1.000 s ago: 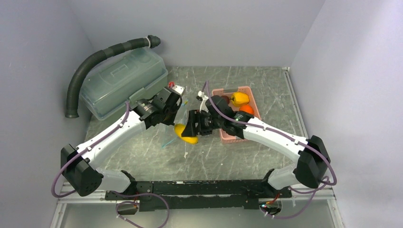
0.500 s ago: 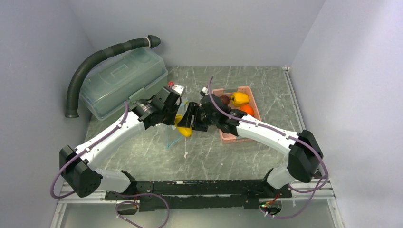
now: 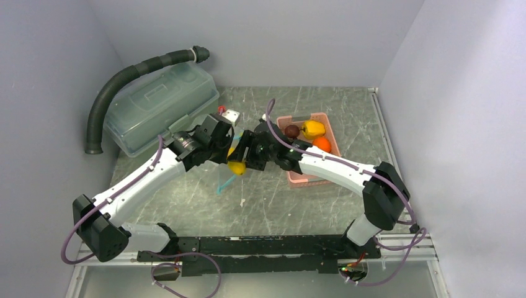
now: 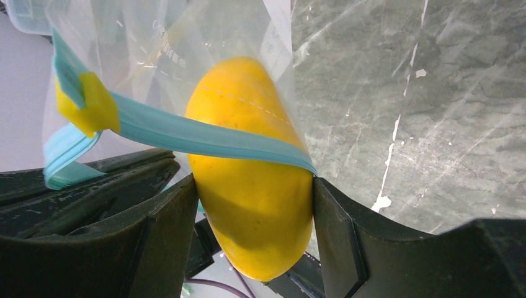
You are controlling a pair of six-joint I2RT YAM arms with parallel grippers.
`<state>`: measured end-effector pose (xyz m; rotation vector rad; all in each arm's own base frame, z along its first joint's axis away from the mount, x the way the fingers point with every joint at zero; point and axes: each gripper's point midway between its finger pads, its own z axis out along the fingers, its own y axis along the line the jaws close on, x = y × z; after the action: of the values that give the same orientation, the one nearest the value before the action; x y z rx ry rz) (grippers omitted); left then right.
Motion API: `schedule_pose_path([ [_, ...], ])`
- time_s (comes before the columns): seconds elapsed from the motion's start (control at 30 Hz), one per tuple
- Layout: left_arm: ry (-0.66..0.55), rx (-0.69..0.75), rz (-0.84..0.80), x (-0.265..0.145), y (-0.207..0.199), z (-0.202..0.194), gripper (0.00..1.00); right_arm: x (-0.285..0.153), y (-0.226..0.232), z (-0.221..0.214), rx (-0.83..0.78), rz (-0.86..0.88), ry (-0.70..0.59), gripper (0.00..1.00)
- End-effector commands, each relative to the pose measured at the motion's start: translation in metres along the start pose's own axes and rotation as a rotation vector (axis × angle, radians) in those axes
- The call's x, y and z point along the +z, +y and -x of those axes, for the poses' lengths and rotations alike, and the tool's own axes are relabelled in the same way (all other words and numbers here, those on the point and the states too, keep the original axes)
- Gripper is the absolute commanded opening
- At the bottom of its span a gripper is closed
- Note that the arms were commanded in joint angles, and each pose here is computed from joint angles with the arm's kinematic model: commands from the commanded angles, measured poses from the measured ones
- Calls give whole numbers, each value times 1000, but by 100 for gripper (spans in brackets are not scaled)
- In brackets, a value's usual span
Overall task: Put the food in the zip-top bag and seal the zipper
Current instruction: Place the fake fruit in the zipper food storage bag, then pick up the fake fruit from the bin.
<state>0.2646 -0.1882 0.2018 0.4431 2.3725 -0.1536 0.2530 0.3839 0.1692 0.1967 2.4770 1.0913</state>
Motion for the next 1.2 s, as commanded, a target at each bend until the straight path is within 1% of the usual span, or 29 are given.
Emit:
schedule_pose_path([
  [0.0,-47,-10,-30,-5,-5,10,0,-6,38,23,9,93,-80,57],
  [0.1,-48,-10,-28,-5,-5,11,0,-7,40,25,13,104,-86,60],
  [0.23,-42,-8,-26,-4,-4,10,0,-8,43,24,12,113,-85,67],
  [0.37,-41,-8,-25,-4,-5,10,0,-11,42,25,12,115,-93,78],
  [0.43,-39,-8,-24,-3,-4,9,0,-13,43,25,15,119,-98,81],
  [0.77,-39,-10,-6,-2,-2,9,0,-21,40,24,2,121,-103,82],
  [0.97,-30,-11,8,0,0,7,0,-36,34,21,-67,109,-103,82],
  [1.17,-22,-14,28,1,3,6,0,-64,27,20,-143,103,-127,81],
])
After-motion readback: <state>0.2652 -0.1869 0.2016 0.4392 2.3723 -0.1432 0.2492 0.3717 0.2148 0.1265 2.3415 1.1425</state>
